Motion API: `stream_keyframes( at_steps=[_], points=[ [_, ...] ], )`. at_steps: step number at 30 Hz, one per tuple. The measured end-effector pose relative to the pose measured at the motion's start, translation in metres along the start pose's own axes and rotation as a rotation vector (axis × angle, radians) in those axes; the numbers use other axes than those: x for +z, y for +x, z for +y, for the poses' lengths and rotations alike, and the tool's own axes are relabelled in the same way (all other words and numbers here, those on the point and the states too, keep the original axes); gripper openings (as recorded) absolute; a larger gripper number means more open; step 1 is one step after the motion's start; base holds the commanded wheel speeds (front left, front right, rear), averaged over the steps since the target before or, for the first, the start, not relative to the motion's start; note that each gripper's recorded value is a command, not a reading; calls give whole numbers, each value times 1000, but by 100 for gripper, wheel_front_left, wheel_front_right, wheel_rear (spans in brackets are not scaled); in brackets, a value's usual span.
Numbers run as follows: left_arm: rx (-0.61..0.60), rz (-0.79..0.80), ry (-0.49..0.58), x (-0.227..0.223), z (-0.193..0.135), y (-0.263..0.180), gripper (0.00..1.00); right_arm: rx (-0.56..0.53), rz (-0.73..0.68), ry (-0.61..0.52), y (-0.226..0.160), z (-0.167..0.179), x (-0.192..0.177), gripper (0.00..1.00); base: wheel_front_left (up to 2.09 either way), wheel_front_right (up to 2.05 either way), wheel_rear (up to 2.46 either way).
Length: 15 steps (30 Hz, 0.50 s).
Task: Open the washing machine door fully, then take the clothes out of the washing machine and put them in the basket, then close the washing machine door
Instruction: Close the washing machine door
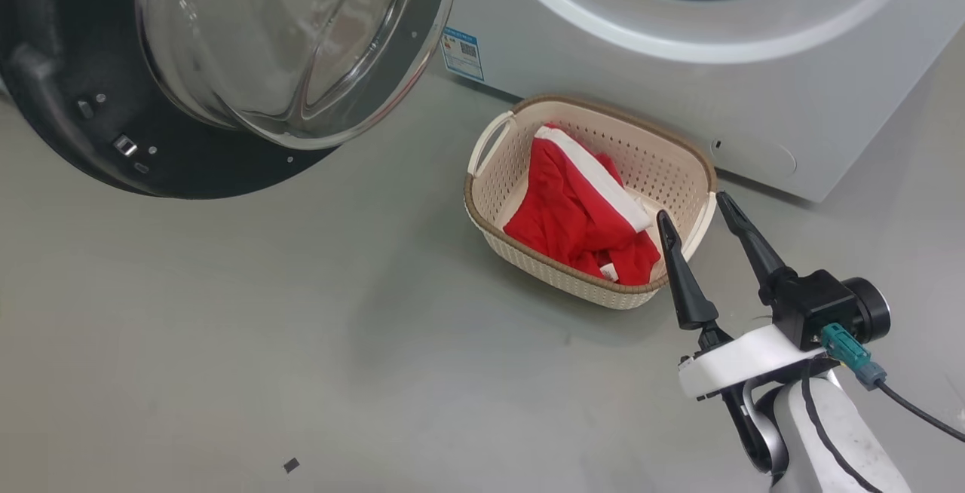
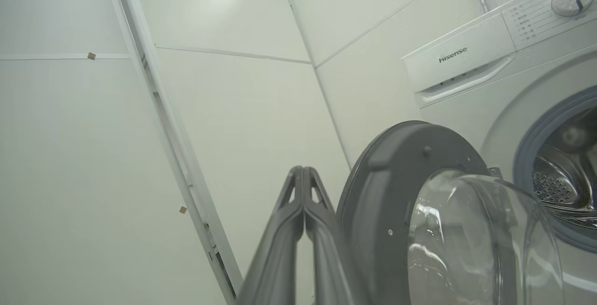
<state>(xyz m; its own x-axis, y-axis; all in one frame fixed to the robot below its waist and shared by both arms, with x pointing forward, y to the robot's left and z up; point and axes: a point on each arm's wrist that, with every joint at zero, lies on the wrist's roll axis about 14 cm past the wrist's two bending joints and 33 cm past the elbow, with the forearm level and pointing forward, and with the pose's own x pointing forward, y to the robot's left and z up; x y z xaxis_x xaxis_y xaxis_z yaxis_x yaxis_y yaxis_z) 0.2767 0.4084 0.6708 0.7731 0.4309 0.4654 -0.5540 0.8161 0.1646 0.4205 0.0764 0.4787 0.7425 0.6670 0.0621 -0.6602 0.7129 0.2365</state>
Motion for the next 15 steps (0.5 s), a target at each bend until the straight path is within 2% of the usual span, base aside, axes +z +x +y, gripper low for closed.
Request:
stream_keyframes(
  at_steps=[6, 12, 15],
  points=[
    [89, -11, 19, 3, 42, 34, 0, -14, 3, 2, 9, -17, -6, 100, 0, 0, 0],
    [202, 41, -75, -17, 73, 60, 0, -46, 16, 5, 10, -35, -16, 100, 0, 0, 0],
    [277, 101, -197, -39, 85, 67, 0, -65, 27, 5, 8, -44, -21, 100, 0, 0, 0]
  ],
)
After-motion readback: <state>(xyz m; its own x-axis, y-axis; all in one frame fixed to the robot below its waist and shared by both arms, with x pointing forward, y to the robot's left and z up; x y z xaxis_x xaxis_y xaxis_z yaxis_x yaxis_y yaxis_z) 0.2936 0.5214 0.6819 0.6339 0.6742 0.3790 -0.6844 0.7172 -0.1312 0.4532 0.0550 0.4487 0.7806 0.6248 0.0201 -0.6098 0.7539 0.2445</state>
